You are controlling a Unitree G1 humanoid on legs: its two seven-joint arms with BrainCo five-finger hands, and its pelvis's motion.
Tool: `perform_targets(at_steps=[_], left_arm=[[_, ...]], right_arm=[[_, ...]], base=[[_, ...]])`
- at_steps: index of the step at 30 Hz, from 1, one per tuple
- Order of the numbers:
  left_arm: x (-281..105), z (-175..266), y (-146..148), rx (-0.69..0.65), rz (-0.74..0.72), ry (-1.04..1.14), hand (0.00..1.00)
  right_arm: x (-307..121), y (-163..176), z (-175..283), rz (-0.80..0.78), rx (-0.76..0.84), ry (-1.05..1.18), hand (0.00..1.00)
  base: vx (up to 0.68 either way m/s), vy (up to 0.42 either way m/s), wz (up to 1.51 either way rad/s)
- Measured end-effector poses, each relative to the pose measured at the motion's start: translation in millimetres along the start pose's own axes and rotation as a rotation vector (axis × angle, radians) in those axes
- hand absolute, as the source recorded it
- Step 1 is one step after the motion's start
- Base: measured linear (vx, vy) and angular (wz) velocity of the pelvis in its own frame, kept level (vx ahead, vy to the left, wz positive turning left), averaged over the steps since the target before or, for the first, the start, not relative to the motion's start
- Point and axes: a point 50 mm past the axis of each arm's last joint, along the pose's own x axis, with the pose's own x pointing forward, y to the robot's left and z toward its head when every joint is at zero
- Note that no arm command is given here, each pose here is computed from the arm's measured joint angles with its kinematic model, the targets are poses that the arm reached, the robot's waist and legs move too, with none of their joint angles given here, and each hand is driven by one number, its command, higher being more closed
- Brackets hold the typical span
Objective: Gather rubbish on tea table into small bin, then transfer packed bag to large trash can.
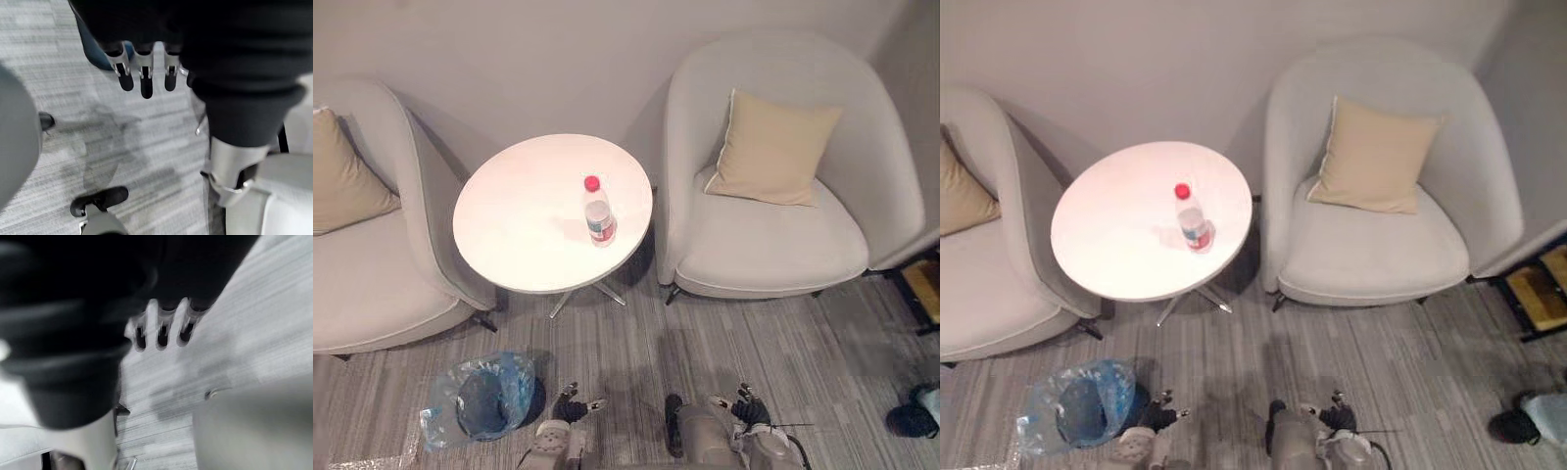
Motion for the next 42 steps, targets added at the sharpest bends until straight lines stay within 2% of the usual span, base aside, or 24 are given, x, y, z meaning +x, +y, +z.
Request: perform_targets(at_steps=[11,15,19,21,26,30,42], left_arm=[[1,7,-2,-0.019,0.0,-0.026,0.0],[1,2,15,0.063,0.027,-0.011,0.0],[0,-2,22,0.09,0.039,0.0,0.0],[-1,-4,22,0.095,0.039,0.004,0.0],[-1,-4,20,0.132,0.024,-0.004,0.0],[-2,-6,21,0.133,0.026,0.004,0.0],[-2,-6,20,0.13,0.025,-0.002,0.0]], right_arm=[[-2,-7,-9,-0.015,-0.038,0.038,0.0],[-3,11,-8,0.041,-0.115,0.027,0.0],[-3,27,16,0.091,-0.162,-0.091,0.0],[-6,40,52,0.125,-0.181,-0.257,0.0],[-14,51,105,0.137,-0.263,-0.506,0.0],[-16,53,114,0.123,-0.312,-0.549,0.0],[-18,69,145,0.128,-0.31,-0.648,0.0]], base=[[0.13,-0.008,0.41],[0.12,0.121,0.07],[0.07,0.041,0.01],[0.05,-0.014,-0.06],[0.06,-0.029,-0.01],[0.09,0.004,0.02],[0.06,0.03,0.12]])
